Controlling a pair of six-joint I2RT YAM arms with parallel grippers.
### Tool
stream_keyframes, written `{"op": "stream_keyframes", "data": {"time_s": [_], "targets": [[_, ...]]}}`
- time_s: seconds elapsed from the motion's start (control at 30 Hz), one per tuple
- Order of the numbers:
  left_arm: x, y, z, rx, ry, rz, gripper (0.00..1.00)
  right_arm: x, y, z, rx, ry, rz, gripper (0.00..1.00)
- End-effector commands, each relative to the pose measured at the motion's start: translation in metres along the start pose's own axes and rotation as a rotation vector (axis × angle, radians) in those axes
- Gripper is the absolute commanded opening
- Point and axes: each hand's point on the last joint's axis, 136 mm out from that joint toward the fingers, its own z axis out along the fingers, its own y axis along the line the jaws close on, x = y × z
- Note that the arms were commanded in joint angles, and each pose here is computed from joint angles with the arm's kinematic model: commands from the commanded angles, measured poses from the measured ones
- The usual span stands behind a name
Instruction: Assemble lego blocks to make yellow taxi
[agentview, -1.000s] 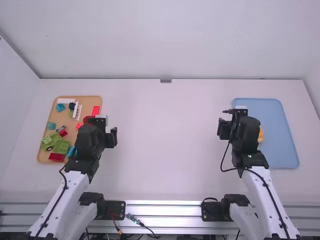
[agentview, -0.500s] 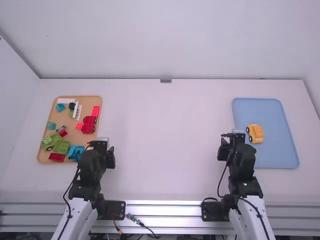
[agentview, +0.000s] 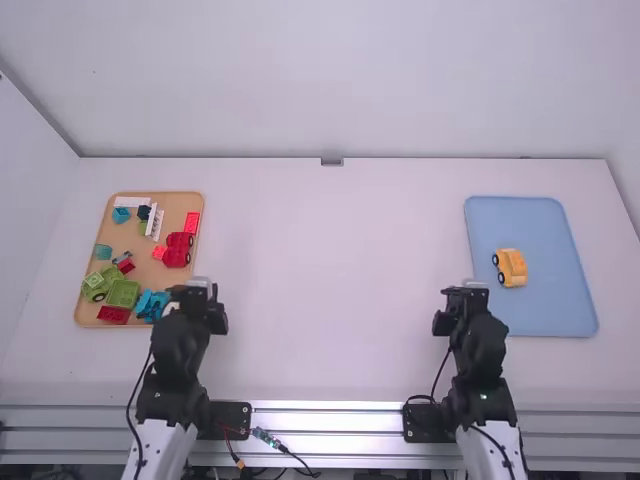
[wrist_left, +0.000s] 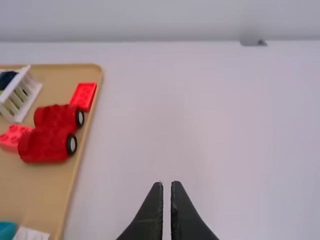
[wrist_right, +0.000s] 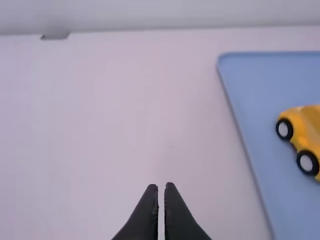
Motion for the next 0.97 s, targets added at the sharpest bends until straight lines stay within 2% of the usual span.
{"op": "stream_keyframes", "data": {"time_s": [0.0, 0.53, 0.7, 0.93], "targets": [[-0.003, 0.001, -0.002, -0.006, -0.024, 0.005, 0.00, -0.002, -0.001, -0.001, 0.005, -0.024, 0.004, 0.00], [-0.041, 0.001, -0.016, -0.006, -0.205, 0.006, 0.00, -0.044, -0.001, -0.018, 0.006, -0.223, 0.000, 0.00], [-0.041, 0.001, -0.016, -0.006, -0.205, 0.006, 0.00, -0.054, -0.001, -0.024, 0.006, -0.271, -0.001, 0.00], [-0.041, 0.001, -0.016, -0.006, -0.205, 0.006, 0.00, -0.054, -0.001, -0.024, 0.006, -0.271, -0.001, 0.00]]}}
